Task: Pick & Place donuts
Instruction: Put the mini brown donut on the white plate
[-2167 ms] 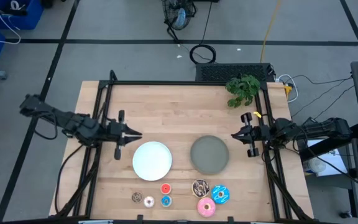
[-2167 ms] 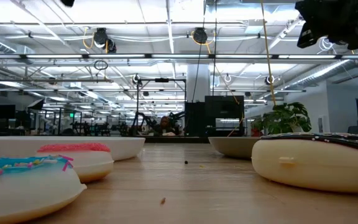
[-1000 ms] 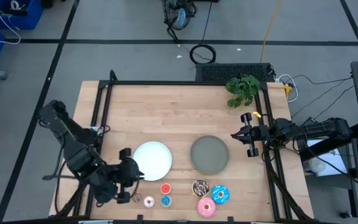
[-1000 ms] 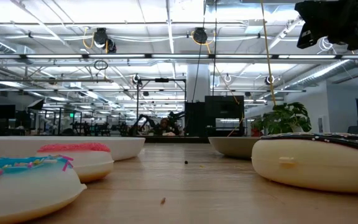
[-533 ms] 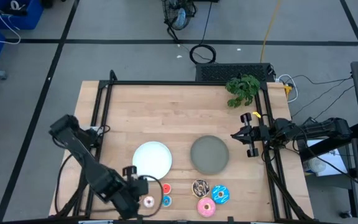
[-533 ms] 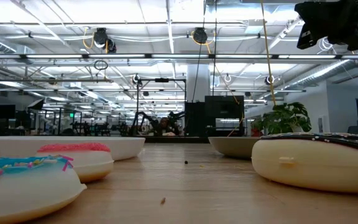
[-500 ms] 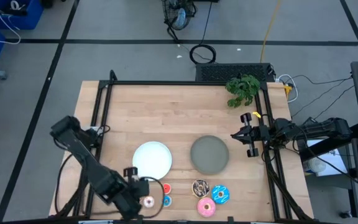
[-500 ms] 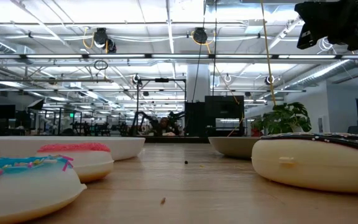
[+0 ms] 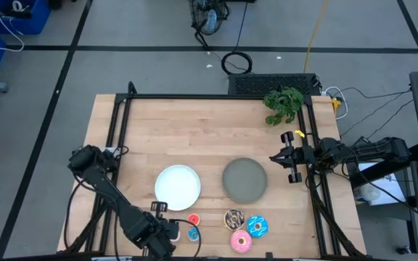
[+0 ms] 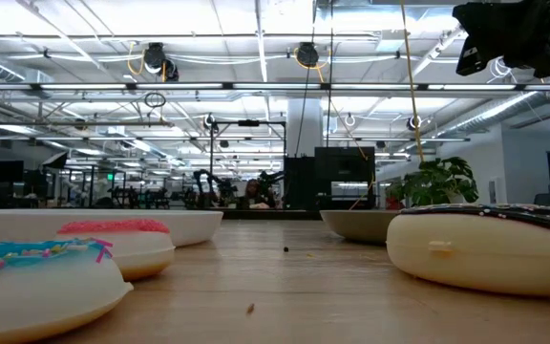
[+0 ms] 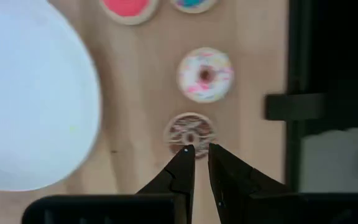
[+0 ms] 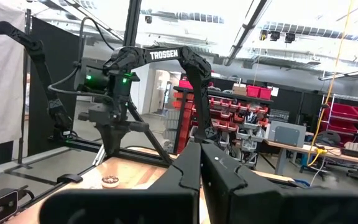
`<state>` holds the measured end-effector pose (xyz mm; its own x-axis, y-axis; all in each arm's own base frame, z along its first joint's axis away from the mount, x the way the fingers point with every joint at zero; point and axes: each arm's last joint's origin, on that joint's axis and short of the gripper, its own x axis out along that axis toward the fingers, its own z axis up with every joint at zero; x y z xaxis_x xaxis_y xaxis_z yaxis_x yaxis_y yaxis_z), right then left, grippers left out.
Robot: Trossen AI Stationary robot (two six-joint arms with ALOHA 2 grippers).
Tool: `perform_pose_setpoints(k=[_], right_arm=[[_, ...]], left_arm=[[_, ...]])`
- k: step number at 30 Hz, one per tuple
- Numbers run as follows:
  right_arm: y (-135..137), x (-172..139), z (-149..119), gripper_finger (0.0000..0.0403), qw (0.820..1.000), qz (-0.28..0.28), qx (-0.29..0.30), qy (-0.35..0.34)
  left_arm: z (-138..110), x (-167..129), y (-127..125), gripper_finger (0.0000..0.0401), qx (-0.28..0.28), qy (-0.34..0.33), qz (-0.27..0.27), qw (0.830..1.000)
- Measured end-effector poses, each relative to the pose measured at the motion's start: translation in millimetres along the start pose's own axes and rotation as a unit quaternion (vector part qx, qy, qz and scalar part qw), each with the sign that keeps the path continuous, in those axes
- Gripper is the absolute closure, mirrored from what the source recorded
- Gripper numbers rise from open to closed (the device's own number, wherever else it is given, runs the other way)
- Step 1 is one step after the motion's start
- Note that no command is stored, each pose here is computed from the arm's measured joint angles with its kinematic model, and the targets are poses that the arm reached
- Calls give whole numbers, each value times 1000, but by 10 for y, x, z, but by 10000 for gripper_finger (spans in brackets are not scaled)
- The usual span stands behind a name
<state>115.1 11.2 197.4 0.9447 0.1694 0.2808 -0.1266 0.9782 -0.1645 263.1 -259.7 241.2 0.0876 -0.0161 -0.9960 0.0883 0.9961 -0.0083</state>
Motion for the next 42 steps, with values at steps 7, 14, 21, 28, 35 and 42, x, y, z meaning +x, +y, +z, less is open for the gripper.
perform_pose_setpoints(k=[7, 14, 21, 28, 35, 42], right_arm=[[0, 0, 0, 403, 1000, 0, 0, 0], [0, 0, 0, 403, 1000, 0, 0, 0], [0, 0, 0, 403, 1000, 0, 0, 0], [0, 0, 0, 403, 1000, 0, 0, 0], [0, -1, 0, 403, 1000, 0, 0, 0], [0, 0, 0, 403, 1000, 0, 0, 0]], left_arm=[[-46, 52, 67, 344, -27, 11, 42, 999], [-156, 288, 1, 267, -32, 19, 29, 999], [-196, 389, 50, 186, -36, 23, 51, 998], [-220, 565, 52, 178, -24, 12, 33, 999], [-221, 665, 76, 178, -28, 6, 23, 999], [-256, 817, 78, 178, -27, 5, -9, 1000]])
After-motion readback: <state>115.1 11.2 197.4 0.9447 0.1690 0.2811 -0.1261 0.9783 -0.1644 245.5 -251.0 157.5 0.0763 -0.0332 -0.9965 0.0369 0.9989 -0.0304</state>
